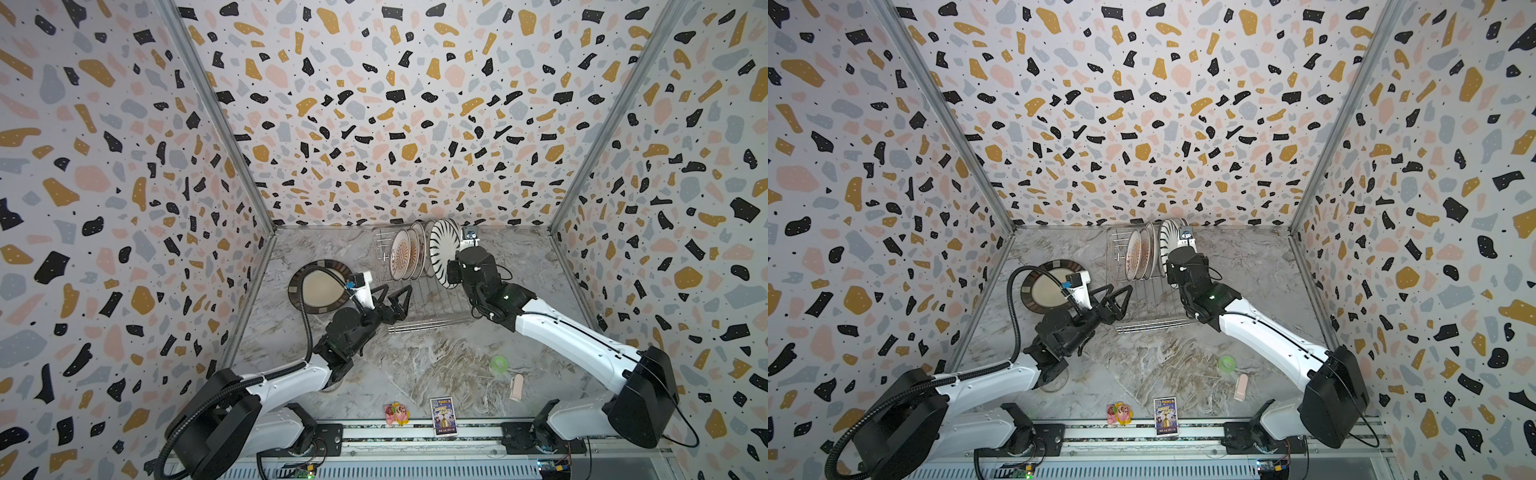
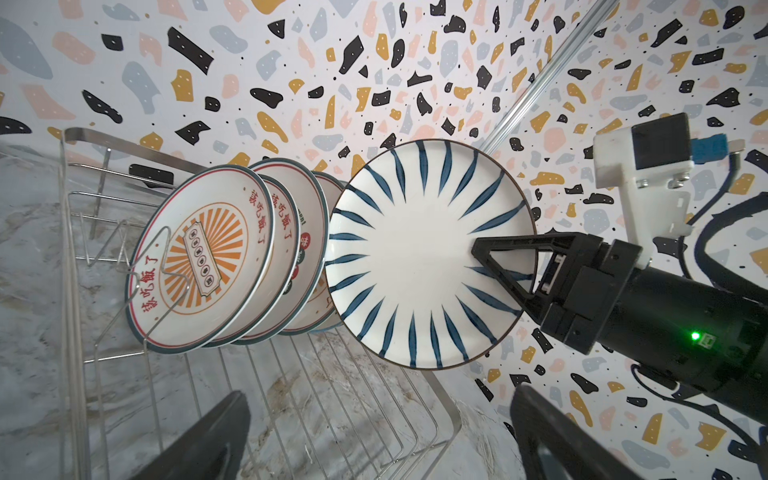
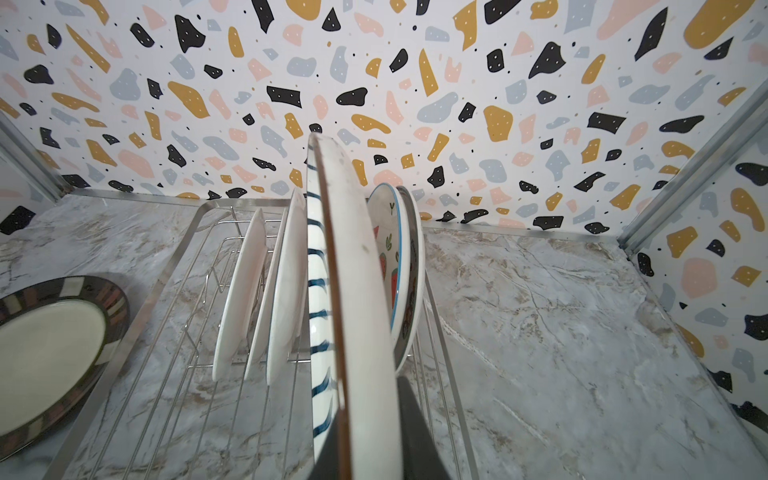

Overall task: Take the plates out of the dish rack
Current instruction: 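Lift the blue-striped plate out of the rack with the right gripper, then carry the plate toward the left gripper while the left gripper reaches for its rim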

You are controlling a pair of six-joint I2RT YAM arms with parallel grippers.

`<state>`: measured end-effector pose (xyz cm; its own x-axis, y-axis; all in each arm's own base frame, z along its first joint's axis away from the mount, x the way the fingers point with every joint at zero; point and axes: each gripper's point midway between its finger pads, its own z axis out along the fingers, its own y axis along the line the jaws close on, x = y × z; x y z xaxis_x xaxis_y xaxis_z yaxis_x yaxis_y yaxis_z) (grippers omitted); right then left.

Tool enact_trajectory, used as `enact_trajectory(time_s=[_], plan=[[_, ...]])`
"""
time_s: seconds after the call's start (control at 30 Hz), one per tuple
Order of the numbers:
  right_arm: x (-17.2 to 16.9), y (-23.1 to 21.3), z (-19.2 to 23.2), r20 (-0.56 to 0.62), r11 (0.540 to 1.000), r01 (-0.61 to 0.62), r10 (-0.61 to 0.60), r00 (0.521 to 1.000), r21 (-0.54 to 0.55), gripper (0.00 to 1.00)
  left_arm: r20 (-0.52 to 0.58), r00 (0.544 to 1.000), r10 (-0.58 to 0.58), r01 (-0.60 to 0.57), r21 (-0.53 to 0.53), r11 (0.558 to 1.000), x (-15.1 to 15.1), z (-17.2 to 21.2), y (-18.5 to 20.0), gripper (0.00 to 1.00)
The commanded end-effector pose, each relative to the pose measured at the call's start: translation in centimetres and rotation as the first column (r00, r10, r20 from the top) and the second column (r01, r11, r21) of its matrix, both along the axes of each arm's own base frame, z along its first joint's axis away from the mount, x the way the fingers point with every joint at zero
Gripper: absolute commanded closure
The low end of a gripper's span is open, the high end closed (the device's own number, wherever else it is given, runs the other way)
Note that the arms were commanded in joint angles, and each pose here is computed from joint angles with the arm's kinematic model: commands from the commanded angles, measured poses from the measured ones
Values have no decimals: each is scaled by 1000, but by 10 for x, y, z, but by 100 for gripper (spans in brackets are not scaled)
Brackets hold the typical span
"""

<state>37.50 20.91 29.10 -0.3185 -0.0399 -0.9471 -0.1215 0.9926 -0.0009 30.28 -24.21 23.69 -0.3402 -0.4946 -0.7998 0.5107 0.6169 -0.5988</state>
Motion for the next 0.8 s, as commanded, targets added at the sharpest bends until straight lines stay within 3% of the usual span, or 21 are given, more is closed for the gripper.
enact_trajectory(time_s=[0.0, 0.33, 0.77], plan=[[-8, -19, 52, 118, 990, 5, -22, 993, 142, 92, 48, 999, -12, 14, -30, 999, -1, 18, -5, 0], [-25, -35, 34, 81, 937, -146, 127, 989, 317, 93, 40, 997, -66, 67, -15, 998, -7, 13, -15, 0], [-47, -35, 22, 112, 773, -351, 347, 931, 528, 93, 50, 980, -194, 193, 21, 981, -17, 9, -35, 0]])
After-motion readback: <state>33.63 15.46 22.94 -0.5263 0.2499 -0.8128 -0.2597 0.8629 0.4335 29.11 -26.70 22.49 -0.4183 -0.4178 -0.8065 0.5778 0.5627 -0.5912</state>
